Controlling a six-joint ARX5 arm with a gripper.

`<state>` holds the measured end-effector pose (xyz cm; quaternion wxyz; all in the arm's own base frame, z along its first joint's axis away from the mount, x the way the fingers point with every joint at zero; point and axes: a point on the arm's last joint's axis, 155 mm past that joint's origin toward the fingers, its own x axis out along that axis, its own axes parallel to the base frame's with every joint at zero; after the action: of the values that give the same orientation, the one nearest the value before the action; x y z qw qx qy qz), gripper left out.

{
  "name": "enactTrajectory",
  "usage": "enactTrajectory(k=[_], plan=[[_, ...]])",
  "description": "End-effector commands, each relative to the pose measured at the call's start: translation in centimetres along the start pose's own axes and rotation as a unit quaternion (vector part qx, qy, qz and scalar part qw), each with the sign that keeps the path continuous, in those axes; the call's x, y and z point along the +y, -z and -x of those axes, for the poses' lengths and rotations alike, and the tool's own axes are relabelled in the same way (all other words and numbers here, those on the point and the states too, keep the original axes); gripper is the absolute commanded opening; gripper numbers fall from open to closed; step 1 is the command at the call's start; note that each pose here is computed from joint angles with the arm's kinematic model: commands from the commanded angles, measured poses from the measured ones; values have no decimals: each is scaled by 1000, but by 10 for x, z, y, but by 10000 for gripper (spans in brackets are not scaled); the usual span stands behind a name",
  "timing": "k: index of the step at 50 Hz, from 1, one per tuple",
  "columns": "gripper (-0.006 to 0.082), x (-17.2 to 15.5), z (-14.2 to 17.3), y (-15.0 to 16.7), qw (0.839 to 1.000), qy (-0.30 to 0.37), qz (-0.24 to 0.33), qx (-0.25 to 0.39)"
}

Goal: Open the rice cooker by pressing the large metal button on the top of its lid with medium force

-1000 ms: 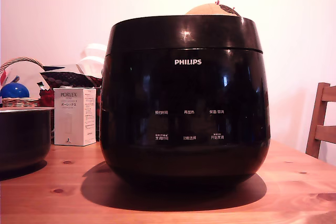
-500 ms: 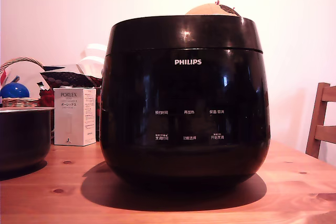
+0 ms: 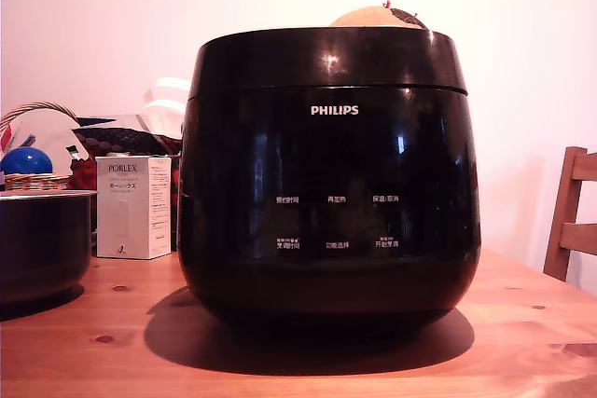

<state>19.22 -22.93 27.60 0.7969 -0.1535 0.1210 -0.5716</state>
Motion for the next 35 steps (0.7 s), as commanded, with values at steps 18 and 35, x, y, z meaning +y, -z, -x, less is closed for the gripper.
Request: enactTrajectory(k=[18,35], plan=[[-19,22,-78,-5,995,1,-88,47],[-19,45,-124,28,986,-24,-131,102]])
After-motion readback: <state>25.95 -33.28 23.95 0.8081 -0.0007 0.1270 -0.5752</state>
